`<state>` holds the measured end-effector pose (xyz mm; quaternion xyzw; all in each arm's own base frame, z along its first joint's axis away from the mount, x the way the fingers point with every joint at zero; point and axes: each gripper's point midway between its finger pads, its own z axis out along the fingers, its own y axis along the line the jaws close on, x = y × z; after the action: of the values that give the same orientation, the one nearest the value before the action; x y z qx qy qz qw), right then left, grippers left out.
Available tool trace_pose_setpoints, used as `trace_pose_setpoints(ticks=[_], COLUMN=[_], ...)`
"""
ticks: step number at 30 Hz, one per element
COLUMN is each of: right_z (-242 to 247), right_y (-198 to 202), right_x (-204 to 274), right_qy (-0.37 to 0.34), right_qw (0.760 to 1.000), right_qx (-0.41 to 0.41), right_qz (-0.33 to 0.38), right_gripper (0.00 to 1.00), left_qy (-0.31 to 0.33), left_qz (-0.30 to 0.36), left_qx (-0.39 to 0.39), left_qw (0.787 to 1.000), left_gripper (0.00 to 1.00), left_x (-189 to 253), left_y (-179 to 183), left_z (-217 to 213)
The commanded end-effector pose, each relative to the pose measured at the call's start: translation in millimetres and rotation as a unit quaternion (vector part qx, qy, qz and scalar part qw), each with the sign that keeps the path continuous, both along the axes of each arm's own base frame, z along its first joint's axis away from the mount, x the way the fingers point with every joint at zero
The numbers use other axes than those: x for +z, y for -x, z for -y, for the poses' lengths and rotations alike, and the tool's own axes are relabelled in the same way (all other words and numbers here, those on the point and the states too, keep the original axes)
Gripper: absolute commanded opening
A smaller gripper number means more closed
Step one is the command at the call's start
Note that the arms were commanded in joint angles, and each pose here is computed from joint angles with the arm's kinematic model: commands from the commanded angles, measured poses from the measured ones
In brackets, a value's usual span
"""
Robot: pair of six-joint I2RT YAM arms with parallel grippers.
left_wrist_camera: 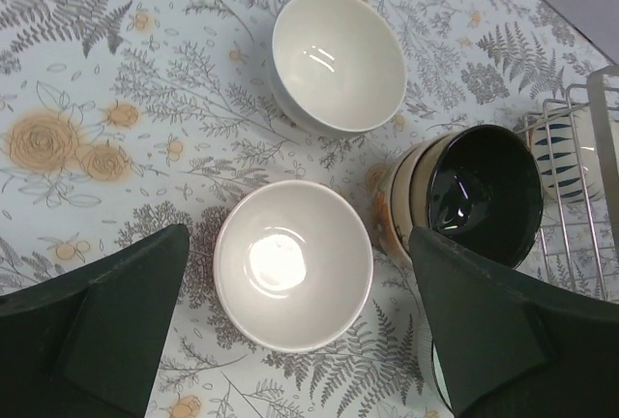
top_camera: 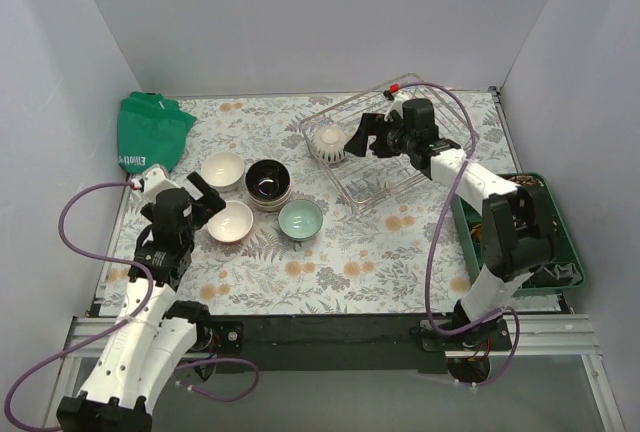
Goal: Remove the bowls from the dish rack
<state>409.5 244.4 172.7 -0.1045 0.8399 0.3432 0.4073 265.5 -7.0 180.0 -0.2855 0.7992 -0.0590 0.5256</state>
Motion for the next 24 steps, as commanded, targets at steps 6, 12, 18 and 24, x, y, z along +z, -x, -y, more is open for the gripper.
trace_pose_setpoints(ticks=[6, 12, 18, 24], right_z=[-20, -28, -35, -39], right_y=[-62, -87, -99, -105], right_x=[-19, -43, -53, -58], right_qy=[-0.069, -0.077, -0.083, -0.084], right_qw=[0.992, 0.987, 0.987, 0.988], right_qx=[-0.089, -0.11, -0.103, -0.1], right_qz=[-0.065, -0.084, -0.086, -0.086], right_gripper=[0.98, 0.99, 0.96, 0.93], left_qy=[-0.045, -0.054, -0.055, -0.055], left_qz=[0.072, 0.096, 0.111, 0.118], left_qx=[-0.039, -0.039, -0.039, -0.042], left_qw=[0.996, 0.993, 0.992, 0.991], left_gripper=[0.98, 0.98, 0.98, 0.98], left_x=[20, 30, 35, 38], left_y=[0, 4, 7, 9], left_z=[3, 3, 3, 4])
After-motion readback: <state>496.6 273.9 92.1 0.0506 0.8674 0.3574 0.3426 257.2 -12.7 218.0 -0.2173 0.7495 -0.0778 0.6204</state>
